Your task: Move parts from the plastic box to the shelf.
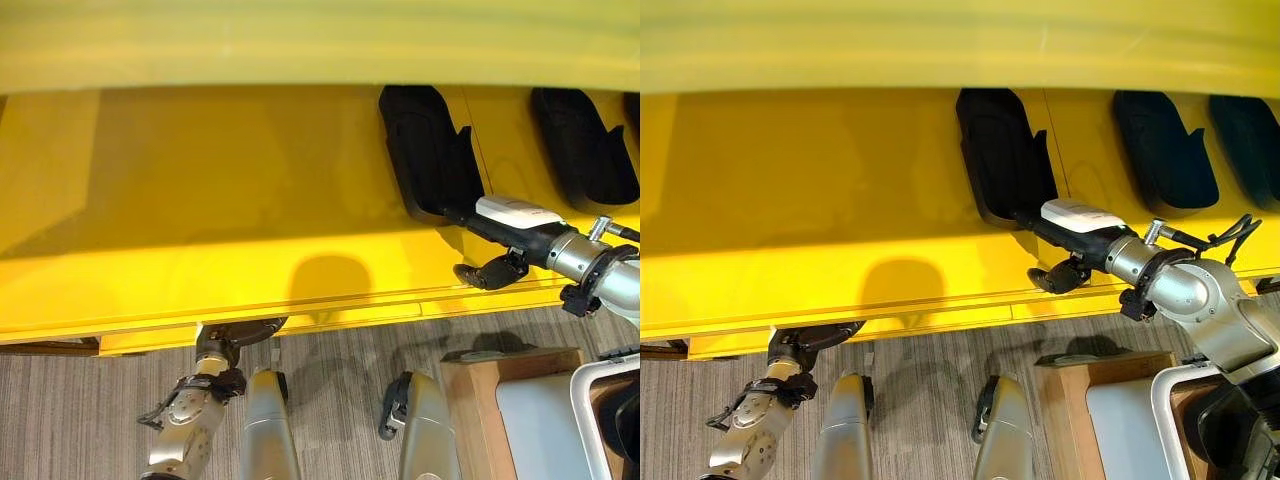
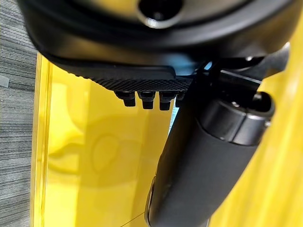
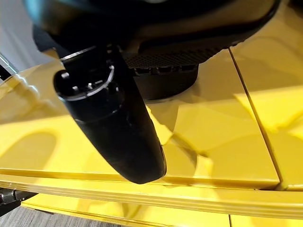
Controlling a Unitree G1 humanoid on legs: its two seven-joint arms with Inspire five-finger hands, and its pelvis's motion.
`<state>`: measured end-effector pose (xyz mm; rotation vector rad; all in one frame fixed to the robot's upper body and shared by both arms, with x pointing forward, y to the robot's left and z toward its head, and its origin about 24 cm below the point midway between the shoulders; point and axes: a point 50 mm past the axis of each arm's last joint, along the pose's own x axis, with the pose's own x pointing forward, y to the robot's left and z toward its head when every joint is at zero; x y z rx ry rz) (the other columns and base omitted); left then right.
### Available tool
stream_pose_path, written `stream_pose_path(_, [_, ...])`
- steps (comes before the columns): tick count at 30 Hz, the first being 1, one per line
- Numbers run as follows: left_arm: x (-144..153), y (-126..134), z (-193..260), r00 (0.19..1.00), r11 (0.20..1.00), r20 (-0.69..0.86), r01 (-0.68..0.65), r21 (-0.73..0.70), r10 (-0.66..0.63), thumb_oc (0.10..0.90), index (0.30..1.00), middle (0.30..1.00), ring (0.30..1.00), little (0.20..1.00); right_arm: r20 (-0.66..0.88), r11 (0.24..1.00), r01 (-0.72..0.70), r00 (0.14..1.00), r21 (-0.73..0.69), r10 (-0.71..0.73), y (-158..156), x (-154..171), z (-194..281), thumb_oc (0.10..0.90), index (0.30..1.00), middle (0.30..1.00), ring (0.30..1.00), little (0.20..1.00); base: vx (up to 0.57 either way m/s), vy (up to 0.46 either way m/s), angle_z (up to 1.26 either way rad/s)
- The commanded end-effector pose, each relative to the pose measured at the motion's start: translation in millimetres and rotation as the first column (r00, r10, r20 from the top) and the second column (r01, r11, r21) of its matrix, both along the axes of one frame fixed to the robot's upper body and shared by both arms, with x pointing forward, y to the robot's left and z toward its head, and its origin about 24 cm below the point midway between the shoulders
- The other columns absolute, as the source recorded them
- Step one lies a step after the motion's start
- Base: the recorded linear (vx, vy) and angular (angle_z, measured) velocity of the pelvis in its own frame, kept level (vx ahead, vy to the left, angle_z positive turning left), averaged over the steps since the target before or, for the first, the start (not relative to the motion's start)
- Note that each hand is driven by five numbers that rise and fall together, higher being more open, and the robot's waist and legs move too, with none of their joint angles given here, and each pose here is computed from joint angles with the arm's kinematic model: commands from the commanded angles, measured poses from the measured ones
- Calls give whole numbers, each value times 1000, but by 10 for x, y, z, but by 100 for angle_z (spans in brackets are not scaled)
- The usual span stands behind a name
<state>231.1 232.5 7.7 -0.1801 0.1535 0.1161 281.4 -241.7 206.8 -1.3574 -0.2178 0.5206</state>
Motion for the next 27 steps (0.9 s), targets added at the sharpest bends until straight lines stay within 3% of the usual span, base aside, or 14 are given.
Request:
stream_pose_path(1, [183, 37, 368, 981, 996, 188, 40, 80, -55, 900, 1000, 1000, 1000, 1000, 97, 999, -45, 994, 30, 41, 49, -43, 235, 900, 1000, 1000, 1000, 1000, 0, 0, 0])
stream_pose_path(8, [174, 42, 373, 980, 997, 191, 33, 71, -46, 900, 1000, 1000, 1000, 1000, 193, 998, -40, 981, 51, 29, 32, -51, 405, 900, 1000, 1000, 1000, 1000, 0, 0, 0])
stream_pose_path(9, [162, 62, 364, 981, 998, 190, 18, 66, -30, 900, 1000, 1000, 1000, 1000, 280, 993, -44, 960, 113, 10, 9, -71, 550, 900, 1000, 1000, 1000, 1000, 0, 0, 0])
stream_pose_path(17, [136, 86, 369, 980, 998, 199, -1, 55, -9, 900, 1000, 1000, 1000, 1000, 476, 971, -136, 879, 198, 26, 85, -176, 887, 900, 1000, 1000, 1000, 1000, 0, 0, 0])
stream_pose_path(27, [114, 112, 348, 981, 998, 192, -29, 47, 19, 900, 1000, 1000, 1000, 1000, 559, 948, -201, 829, 247, 30, 128, -269, 1006, 900, 1000, 1000, 1000, 1000, 0, 0, 0])
